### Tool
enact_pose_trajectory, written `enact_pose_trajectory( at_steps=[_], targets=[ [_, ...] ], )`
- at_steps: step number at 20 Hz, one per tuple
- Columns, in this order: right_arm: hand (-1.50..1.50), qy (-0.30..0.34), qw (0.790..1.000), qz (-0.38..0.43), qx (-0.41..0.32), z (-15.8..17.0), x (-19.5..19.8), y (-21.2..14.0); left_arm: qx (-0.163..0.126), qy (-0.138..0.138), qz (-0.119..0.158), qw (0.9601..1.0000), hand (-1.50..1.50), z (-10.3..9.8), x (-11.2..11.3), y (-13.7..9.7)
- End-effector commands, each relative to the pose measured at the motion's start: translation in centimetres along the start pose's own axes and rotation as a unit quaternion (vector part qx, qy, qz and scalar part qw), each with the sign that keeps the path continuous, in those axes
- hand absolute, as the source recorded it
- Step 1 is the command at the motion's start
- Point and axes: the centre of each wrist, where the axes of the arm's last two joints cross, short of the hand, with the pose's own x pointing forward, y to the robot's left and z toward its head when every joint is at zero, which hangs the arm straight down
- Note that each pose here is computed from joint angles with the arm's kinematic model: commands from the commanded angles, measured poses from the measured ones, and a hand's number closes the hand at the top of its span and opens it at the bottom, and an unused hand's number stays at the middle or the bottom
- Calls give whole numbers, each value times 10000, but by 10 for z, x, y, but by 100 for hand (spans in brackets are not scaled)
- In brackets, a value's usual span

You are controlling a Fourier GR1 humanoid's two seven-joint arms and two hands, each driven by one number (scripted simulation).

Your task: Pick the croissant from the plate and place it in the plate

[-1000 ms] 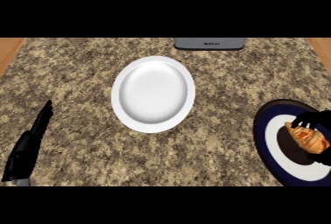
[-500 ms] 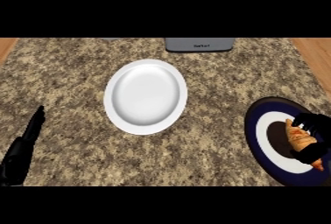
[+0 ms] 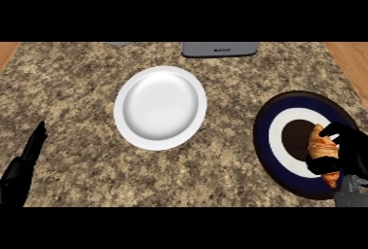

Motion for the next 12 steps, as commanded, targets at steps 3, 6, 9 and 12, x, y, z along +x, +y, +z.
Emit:
enact_pose_trajectory(
  at_steps=[3,6,9,12],
  targets=[
    [150,-201,9859,-336,-1625,64,61,-56,-106,-123,25,9999,0,-5,10,-1],
    [150,-826,9752,-488,-1995,110,83,-72,-229,-119,64,9996,0,0,2,-5],
    [150,-1454,9667,-958,-1874,147,112,-84,-210,-180,31,9996,0,-15,14,-18],
    [150,-1703,9631,-1100,-1768,181,134,-100,-248,-314,31,9992,0,-10,18,-1]
  ],
)
